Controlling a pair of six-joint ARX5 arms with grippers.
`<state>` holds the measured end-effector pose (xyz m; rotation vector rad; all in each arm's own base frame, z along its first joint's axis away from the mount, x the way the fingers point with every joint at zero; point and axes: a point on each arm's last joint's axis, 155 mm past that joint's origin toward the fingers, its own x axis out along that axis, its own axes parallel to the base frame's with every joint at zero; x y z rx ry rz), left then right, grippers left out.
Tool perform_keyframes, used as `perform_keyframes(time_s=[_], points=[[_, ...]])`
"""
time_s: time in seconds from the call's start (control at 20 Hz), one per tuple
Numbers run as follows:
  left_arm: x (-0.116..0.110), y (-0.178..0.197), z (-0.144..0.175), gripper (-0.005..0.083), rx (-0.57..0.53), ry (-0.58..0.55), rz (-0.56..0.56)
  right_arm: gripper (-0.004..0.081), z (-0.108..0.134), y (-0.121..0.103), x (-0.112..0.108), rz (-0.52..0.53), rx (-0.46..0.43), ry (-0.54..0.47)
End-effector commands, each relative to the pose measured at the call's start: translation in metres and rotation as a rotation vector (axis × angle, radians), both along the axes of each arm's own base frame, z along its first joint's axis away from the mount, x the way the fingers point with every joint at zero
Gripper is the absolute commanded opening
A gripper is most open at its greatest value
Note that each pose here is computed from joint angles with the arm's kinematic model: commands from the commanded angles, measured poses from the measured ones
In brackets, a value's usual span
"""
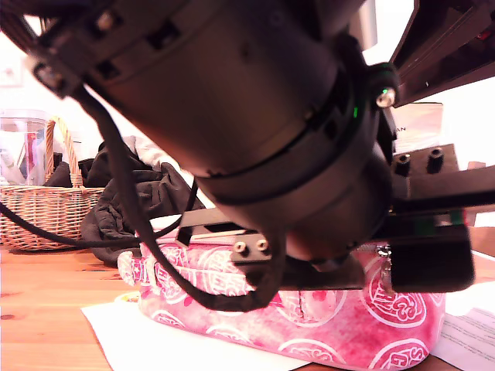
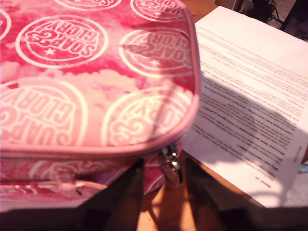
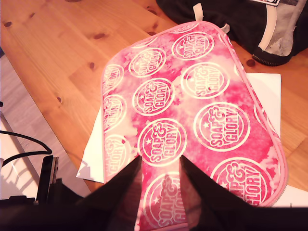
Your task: Open the zipper in the zip bag in front of you
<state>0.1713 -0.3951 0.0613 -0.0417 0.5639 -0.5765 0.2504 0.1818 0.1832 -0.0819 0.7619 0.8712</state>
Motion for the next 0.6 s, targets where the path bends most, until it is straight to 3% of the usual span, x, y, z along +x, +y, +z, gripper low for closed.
perform_keyframes(time_s=[0.0, 0.1, 0.55], points=[[0.001, 0.000, -0.003, 0.0078, 0.010, -0.003, 0.000, 0.0211, -0.003, 0.001, -0.003, 0.007, 0.004, 0.009], [-0.002, -0.002, -0.005, -0.0021, 0.008, 0.010, -0.017, 0.0211, -0.004, 0.001, -0.005, 0.006, 0.000, 0.018], [-0.030, -0.015, -0.003, -0.0021, 0.004, 0.090, -0.159, 0.0211, -0.010, -0.002, -0.008, -0.001, -0.017, 0.044]])
